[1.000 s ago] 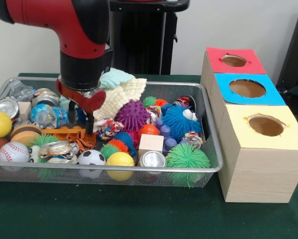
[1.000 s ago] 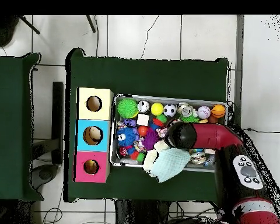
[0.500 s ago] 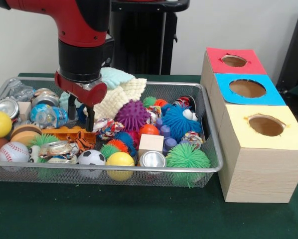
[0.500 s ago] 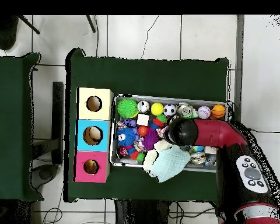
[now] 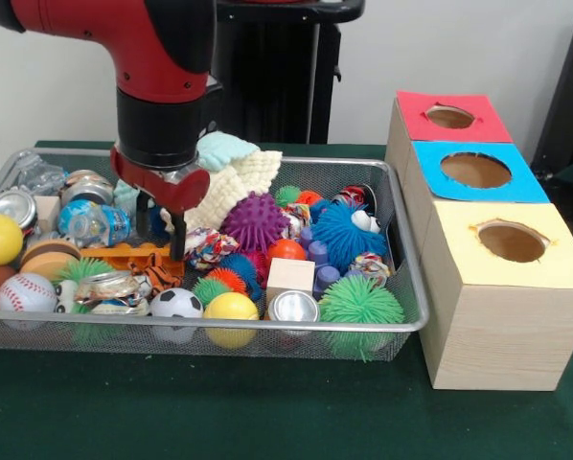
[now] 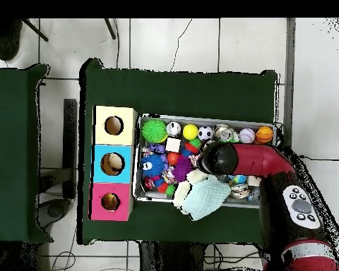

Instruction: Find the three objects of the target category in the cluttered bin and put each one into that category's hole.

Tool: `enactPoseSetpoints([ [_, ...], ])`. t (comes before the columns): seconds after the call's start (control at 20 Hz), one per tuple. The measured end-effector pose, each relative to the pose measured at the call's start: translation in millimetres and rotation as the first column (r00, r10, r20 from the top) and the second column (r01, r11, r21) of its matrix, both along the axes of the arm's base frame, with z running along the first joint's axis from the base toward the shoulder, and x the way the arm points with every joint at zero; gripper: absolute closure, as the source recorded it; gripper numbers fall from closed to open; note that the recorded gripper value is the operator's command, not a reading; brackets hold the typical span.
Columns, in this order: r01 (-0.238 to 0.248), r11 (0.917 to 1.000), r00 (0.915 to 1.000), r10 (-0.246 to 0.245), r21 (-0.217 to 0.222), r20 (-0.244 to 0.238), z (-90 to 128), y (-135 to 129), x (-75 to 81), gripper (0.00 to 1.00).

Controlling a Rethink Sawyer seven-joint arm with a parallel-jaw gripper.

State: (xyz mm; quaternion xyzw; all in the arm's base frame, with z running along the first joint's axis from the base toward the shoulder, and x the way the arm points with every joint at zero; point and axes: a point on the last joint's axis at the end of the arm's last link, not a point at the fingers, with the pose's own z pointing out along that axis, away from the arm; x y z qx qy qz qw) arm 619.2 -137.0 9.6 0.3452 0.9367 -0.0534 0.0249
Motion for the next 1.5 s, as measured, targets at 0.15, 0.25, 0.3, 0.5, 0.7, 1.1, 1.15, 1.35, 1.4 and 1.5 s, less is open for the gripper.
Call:
enactPoseSetpoints([
  [0.15,-0.004,1.0,0.9999,0.004,0.006,-0.011,-6.8,4.4,-2.5,0.0],
  [0.25,-0.008,0.9999,0.9997,0.009,0.013,-0.021,-13.0,9.1,-5.2,0.0],
  [0.3,-0.013,0.9998,0.9995,0.013,0.018,-0.03,-18.2,13.7,-7.5,0.0],
  [0.5,-0.023,0.9994,0.9987,0.024,0.027,-0.044,-27.3,22.9,-11.2,0.0],
  [0.7,-0.023,0.9993,0.9984,0.024,0.031,-0.052,-31.3,24.2,-13.7,0.0],
  [1.1,-0.006,0.9995,0.9987,0.007,0.031,-0.051,-31.3,14.2,-15.5,0.0],
  [1.15,0.001,0.9995,0.9987,0.001,0.031,-0.051,-31.2,10.1,-16.2,0.0],
  [1.35,0.028,0.9991,0.9983,-0.027,0.031,-0.051,-31.1,-6.4,-19.8,0.0],
  [1.4,0.031,0.999,0.9983,-0.029,0.031,-0.051,-31.1,-8.1,-20.1,0.0],
  [1.5,0.042,0.9987,0.998,-0.041,0.029,-0.048,-30.7,-15.4,-20.6,0.0],
])
